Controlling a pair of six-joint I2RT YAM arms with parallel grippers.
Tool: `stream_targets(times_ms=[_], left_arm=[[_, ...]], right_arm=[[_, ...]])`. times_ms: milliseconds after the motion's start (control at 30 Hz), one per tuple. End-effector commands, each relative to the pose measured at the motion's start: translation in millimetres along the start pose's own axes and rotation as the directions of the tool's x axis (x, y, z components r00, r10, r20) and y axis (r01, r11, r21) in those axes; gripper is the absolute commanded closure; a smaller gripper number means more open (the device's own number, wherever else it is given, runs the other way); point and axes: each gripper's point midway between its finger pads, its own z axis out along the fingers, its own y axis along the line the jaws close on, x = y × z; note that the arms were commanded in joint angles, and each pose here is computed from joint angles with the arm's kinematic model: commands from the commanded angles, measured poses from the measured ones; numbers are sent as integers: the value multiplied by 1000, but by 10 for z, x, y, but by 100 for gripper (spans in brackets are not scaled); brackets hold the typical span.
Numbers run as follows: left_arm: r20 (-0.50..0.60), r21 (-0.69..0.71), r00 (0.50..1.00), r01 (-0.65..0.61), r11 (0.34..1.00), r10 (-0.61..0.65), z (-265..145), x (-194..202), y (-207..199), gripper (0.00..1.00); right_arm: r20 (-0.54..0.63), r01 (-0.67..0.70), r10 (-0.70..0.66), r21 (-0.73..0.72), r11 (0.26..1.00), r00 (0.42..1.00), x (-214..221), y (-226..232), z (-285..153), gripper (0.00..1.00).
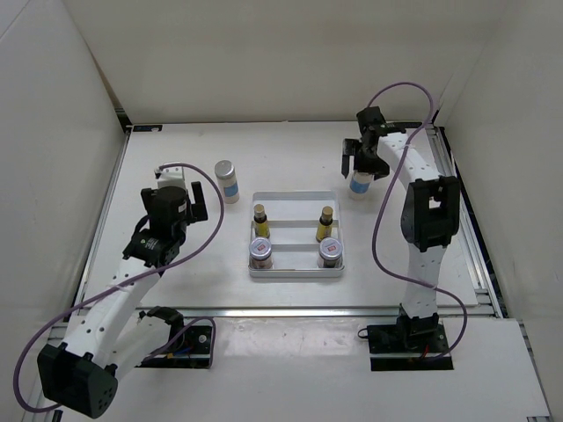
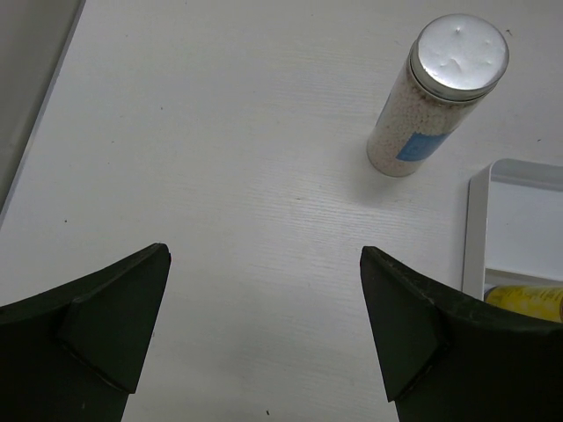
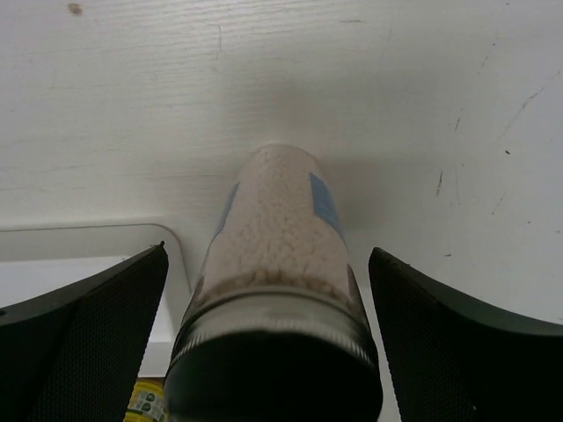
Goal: Organize the condiment bottles
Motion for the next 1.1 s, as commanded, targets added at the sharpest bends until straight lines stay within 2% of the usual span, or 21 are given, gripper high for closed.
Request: stream_targets(times_ms=[0, 33, 133, 167, 267, 333, 433, 567, 733, 1067], left_arm=[[50, -5, 998, 44, 999, -43, -42, -170, 15, 0], [38, 2, 999, 37, 999, -38, -19, -142, -9, 0], [35, 16, 999, 37, 999, -37, -20, -137, -33, 0], [26, 23, 999, 33, 999, -33, -3, -115, -55, 0], [26, 23, 999, 32, 999, -33, -3, -115, -55, 0], [26, 23, 999, 32, 999, -33, -3, -115, -55, 0], [18, 21, 999, 28, 999, -29, 14, -95, -61, 0], [18, 21, 999, 28, 999, -29, 14, -95, -61, 0], [26, 23, 999, 23, 999, -24, -3, -115, -51, 0], [30, 0, 999, 24, 1000, -24, 10, -102, -14, 0]], right_arm=[[63, -34, 34, 7, 999, 997, -232, -47, -64, 6], [52, -33, 33, 0, 999, 998, -211, -32, -26, 10], [58, -33, 34, -11, 999, 998, -239, -11, -45, 32], [58, -33, 34, -11, 999, 998, -239, -11, -45, 45], [60, -52, 52, -13, 999, 997, -238, -8, -93, 69], [96, -55, 57, -23, 998, 994, -296, -12, -279, 77], [216, -36, 36, -6, 999, 976, -497, 22, -746, 87], [340, 46, -21, -65, 997, 940, -675, 208, -1460, 100], [354, 169, -99, -172, 971, 930, -559, 609, -1677, 100], [224, 283, -223, -286, 915, 949, 109, 1283, -1316, 100]])
